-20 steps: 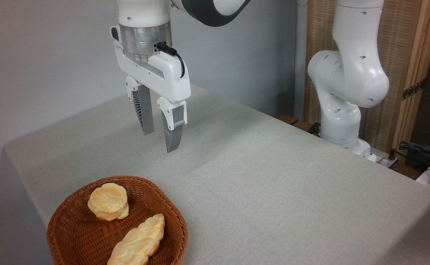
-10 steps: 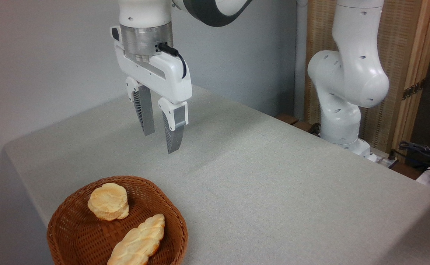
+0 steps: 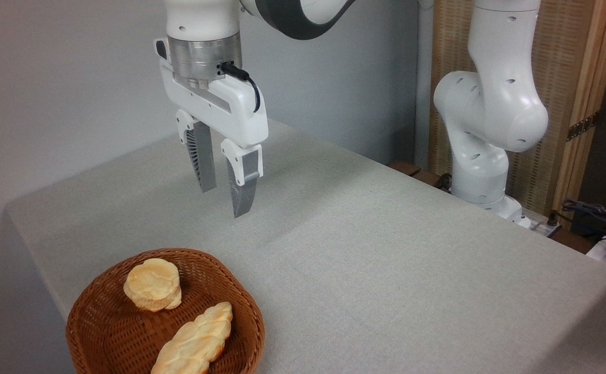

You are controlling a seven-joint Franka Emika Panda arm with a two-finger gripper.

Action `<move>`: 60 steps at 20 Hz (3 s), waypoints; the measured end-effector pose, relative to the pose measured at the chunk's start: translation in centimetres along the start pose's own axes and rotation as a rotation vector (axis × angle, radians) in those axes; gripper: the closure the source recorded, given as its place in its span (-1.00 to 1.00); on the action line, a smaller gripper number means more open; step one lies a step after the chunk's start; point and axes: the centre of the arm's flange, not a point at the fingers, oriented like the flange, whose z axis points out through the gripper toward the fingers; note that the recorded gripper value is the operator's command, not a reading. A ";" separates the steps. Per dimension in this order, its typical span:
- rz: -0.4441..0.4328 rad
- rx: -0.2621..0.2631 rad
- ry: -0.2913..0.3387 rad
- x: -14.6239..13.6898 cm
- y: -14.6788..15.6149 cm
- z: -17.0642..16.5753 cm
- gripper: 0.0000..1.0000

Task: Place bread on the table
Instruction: 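Lower the open gripper down onto the round golden bun in the basket, then close the gripper on the round bun, then lift the bun out of the basket and carry it onto the table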

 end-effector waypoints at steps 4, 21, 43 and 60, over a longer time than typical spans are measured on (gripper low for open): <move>-0.013 0.044 0.106 1.2 -0.6 0.4 -1.00; -0.008 0.126 0.174 6.2 -2.8 12.3 -1.00; 0.036 0.115 0.182 7.4 -2.2 14.7 0.39; 0.012 0.124 0.212 6.0 -3.0 9.7 0.53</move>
